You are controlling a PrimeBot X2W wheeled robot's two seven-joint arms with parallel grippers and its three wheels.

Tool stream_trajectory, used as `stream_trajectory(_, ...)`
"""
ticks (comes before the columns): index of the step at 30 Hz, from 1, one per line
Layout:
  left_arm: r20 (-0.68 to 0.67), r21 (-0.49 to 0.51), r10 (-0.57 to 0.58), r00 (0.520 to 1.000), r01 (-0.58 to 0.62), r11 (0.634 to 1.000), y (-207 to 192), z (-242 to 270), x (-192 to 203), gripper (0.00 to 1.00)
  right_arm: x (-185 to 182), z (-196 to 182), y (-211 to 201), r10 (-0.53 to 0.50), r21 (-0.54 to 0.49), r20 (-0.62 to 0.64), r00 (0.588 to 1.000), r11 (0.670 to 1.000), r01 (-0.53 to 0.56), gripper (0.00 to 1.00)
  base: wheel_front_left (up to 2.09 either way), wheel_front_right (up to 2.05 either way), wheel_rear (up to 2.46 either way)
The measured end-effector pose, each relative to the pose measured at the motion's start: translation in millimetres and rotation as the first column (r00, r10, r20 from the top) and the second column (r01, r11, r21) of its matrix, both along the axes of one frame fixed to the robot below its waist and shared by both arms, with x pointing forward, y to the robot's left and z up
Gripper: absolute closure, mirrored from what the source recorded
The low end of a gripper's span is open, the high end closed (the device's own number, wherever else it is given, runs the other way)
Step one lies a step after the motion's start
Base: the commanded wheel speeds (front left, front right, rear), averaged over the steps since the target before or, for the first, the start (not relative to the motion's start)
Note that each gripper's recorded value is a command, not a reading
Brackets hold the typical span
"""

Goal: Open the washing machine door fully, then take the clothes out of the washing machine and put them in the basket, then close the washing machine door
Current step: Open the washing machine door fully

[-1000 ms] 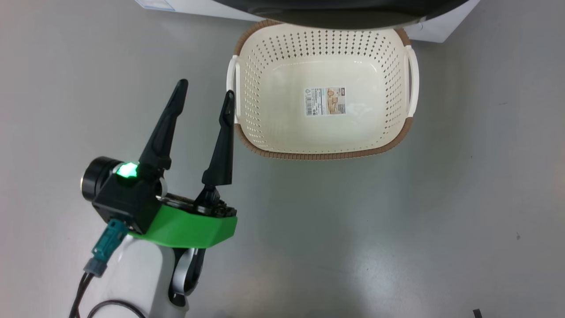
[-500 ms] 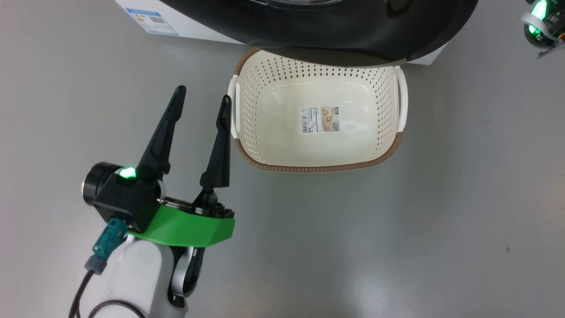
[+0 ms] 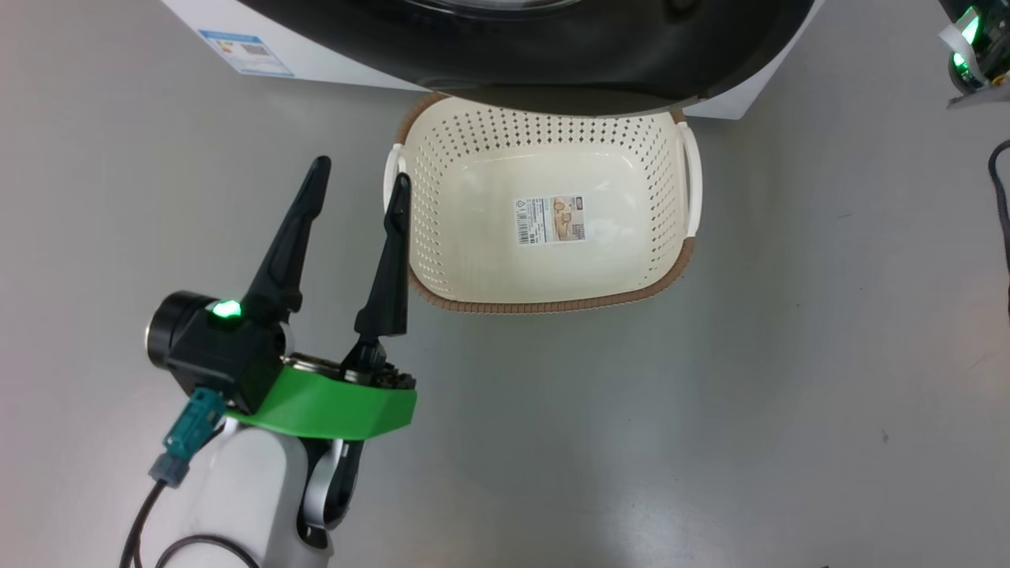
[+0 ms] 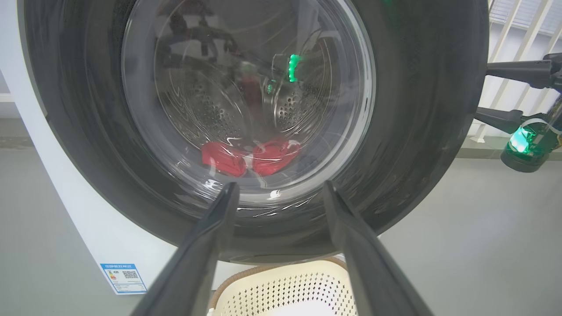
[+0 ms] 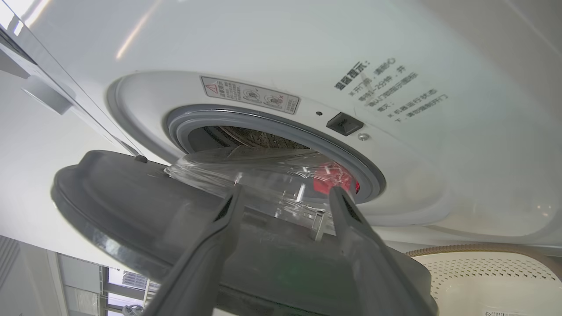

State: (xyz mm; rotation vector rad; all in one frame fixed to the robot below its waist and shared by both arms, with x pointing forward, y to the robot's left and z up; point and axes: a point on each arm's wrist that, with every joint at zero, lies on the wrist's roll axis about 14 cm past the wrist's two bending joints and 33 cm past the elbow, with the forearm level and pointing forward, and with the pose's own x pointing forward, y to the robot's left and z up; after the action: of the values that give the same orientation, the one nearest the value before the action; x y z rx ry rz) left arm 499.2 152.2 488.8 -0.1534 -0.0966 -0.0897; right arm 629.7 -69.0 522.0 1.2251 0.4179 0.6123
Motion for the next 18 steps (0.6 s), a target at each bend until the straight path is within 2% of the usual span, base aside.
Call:
stream_trajectory(6,0.009,-0.012,-0.018,1.0,0.018,1.0,-6.0,1.8,2.6,0.0,-10.1,9.2,-19.3,-0.112,-0.025,0.08,0.99,0.993,0.114,0.0,0.0,0.0,0.0)
stream_trajectory(10,0.011,-0.018,-0.027,1.0,0.028,0.999,-10.1,1.6,4.5,0.0,-18.5,9.9,-35.9,-0.206,-0.076,0.151,0.967,0.973,0.219,0.0,0.0,0.0,0.0)
stream_trajectory(14,0.012,-0.024,-0.031,0.999,0.032,0.999,-11.7,0.8,6.5,0.0,-28.3,6.9,-52.1,-0.281,-0.211,0.298,0.912,0.913,0.35,0.0,0.0,0.0,0.0)
stream_trajectory(18,0.014,-0.029,-0.037,0.999,0.037,0.999,-13.4,1.3,7.3,0.0,-42.6,-7.4,-62.0,-0.283,-0.345,0.453,0.845,0.818,0.459,0.0,0.0,0.0,0.0)
